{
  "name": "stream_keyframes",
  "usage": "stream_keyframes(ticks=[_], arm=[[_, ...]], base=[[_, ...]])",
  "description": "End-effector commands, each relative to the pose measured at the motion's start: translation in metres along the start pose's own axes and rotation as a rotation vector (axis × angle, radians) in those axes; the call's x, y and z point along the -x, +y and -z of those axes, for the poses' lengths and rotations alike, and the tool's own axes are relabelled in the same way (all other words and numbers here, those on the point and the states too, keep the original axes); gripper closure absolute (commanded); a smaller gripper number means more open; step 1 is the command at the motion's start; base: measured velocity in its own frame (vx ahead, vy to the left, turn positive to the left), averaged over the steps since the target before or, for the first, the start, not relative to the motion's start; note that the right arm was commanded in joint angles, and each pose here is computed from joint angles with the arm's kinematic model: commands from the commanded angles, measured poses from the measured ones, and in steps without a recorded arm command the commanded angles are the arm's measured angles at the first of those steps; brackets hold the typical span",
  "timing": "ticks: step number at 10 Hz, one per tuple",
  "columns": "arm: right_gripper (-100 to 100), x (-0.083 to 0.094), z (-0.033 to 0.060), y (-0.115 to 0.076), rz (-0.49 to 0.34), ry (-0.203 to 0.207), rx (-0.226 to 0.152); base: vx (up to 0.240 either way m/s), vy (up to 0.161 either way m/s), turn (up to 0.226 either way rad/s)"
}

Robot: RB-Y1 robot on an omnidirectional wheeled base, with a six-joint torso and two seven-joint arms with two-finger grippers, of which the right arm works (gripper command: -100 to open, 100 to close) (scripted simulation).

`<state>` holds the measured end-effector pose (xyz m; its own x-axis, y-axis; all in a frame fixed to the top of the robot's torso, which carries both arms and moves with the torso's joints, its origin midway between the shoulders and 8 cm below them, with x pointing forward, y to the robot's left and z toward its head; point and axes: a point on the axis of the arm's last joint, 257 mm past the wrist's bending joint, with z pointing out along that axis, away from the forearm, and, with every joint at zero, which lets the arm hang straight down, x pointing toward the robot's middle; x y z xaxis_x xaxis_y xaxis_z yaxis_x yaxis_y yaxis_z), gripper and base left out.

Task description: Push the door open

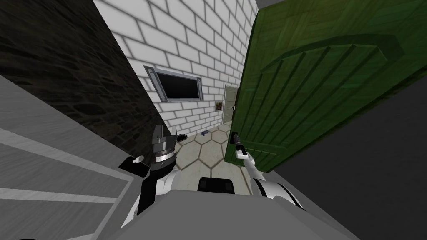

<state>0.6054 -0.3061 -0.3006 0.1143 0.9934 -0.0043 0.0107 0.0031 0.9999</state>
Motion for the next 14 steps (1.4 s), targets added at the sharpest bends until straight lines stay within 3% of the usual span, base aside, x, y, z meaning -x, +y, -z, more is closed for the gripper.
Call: stream_keyframes(ticks=[1,3,5,7,8,14], arm=[[100,0.02,-0.0008,0.004,0.005,-0.035,0.009],[100,0.027,-0.0005,0.004,0.004,-0.049,0.009],[100,0.046,0.0009,0.004,0.003,-0.083,0.009],[100,0.046,0.0009,0.004,0.003,-0.083,0.009],[100,0.06,0.0022,0.004,0.002,-0.109,0.009],[100,0.092,0.0065,0.004,-0.002,-0.169,0.009]], base=[[0.182,0.092,-0.064],[0.129,0.086,-0.06],[0.165,0.1,-0.065],[0.094,0.05,-0.036],[0.142,0.046,-0.044],[0.171,0.098,-0.07]])
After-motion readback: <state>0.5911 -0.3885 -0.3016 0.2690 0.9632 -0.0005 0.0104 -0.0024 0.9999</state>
